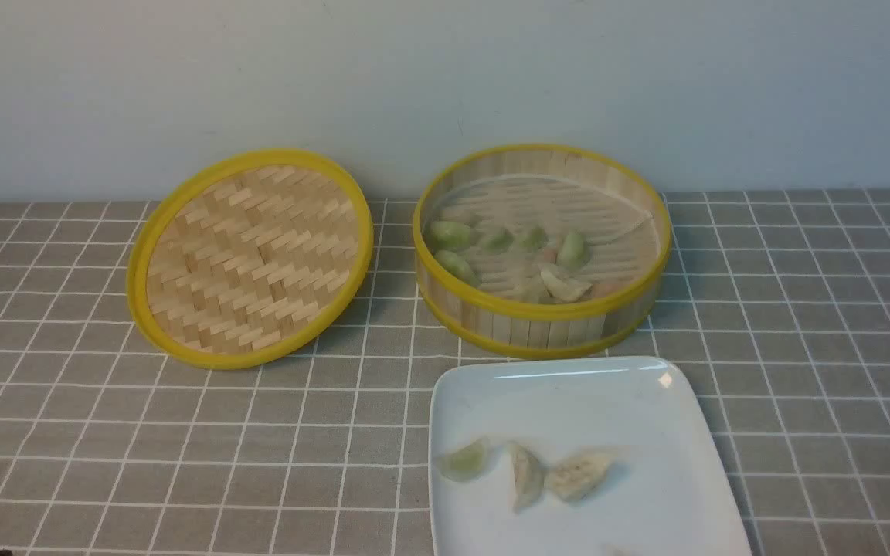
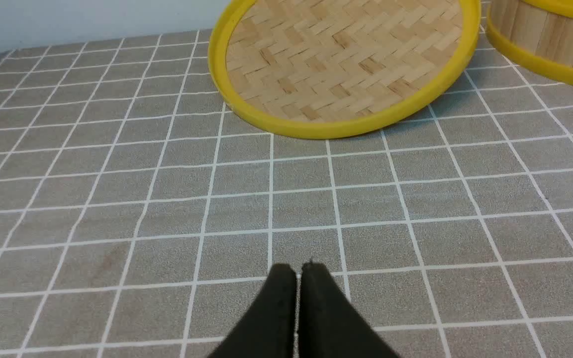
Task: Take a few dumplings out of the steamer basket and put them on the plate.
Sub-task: Use the left arm to grab a dumpling from the steamer
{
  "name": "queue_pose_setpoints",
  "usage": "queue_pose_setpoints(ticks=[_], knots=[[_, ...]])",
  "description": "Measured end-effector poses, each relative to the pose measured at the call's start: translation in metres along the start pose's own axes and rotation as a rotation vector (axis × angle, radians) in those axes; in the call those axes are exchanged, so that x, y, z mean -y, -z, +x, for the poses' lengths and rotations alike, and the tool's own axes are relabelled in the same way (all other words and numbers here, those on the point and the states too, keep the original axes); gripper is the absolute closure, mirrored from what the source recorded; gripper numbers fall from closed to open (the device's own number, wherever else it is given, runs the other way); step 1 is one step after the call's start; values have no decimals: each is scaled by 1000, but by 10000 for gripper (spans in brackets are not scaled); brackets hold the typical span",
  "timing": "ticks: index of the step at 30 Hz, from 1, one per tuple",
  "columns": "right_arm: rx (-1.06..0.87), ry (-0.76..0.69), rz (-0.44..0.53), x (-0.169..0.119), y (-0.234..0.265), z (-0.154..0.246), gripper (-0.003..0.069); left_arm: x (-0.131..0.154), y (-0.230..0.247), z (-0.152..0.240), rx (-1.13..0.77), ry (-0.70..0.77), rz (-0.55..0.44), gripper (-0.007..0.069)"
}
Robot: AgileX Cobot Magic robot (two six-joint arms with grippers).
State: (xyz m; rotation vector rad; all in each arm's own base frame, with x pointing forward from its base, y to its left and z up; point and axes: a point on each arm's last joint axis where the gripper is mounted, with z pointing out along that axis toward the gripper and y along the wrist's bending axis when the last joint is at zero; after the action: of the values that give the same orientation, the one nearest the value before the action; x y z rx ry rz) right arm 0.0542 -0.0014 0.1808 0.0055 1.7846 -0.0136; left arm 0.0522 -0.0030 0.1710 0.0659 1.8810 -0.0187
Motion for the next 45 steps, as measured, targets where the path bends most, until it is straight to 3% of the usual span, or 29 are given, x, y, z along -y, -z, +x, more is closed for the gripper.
queue_pose_setpoints(ticks=[35,40,44,45], knots=[[0,0,0,0,0,0,655,0,0,-1,7,5,1,630],[0,0,0,0,0,0,655,2,0,-8,94,148,30,630],[0,0,0,0,0,0,655,1,4,-26,294,436,76,630],[0,0,0,0,0,0,655,1,4,-26,293,446,79,630]])
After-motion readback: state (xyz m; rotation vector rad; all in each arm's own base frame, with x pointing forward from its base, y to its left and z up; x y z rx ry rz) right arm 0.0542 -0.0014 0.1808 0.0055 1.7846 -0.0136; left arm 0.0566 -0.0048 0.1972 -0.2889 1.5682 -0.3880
